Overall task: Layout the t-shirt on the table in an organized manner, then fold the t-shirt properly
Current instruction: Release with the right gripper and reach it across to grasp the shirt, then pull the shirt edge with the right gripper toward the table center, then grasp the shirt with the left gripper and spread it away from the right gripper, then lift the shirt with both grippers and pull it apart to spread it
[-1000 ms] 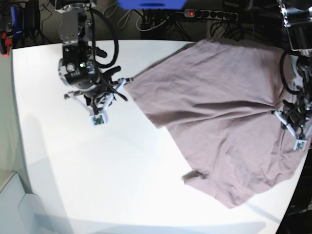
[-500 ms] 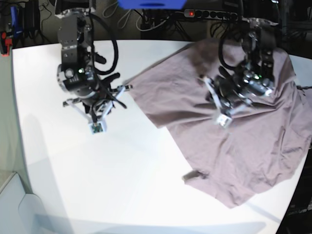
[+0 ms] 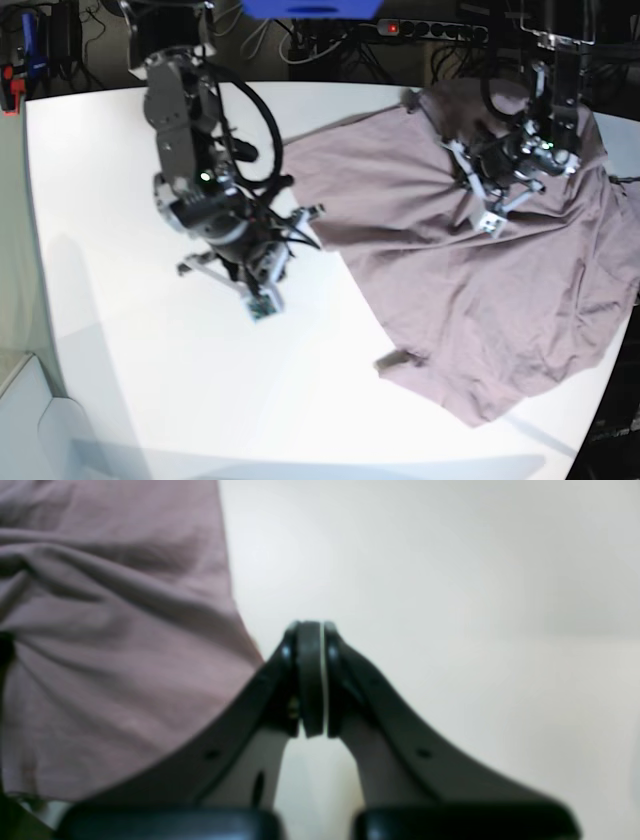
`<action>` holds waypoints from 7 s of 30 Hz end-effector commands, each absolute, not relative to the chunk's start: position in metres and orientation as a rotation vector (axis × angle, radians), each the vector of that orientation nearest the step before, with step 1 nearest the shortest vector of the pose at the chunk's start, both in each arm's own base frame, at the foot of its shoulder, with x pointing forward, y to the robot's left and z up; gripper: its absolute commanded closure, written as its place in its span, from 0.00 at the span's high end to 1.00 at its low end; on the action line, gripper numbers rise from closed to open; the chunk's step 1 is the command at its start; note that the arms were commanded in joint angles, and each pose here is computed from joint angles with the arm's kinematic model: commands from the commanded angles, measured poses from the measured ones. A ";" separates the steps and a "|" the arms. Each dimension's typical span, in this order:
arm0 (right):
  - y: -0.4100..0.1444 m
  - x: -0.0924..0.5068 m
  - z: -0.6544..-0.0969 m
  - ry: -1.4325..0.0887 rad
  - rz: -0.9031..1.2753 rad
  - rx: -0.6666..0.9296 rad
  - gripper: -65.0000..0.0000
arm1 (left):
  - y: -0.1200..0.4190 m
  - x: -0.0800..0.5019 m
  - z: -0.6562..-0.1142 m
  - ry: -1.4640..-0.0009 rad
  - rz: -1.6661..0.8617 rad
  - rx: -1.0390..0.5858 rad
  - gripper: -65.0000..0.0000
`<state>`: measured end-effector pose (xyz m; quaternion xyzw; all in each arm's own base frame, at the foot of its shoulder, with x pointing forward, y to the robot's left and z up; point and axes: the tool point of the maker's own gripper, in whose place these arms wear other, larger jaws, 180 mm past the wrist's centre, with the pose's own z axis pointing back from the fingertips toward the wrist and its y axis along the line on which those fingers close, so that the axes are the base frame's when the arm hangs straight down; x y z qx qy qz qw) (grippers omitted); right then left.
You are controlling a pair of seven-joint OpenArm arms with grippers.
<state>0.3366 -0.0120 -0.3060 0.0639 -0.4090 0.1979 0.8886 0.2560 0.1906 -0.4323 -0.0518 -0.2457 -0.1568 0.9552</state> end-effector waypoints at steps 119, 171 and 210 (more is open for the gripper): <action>-0.135 0.427 -0.479 -0.597 -0.049 0.111 0.00 | 0.275 0.299 -0.337 -0.800 0.096 0.028 0.00; -0.090 0.425 -0.321 -0.974 0.096 0.213 0.00 | 0.365 0.311 -0.339 -0.822 0.076 0.176 0.00; -0.078 0.349 -0.437 -0.687 0.266 0.172 0.00 | 0.269 0.316 -0.420 -0.683 0.095 -0.069 0.00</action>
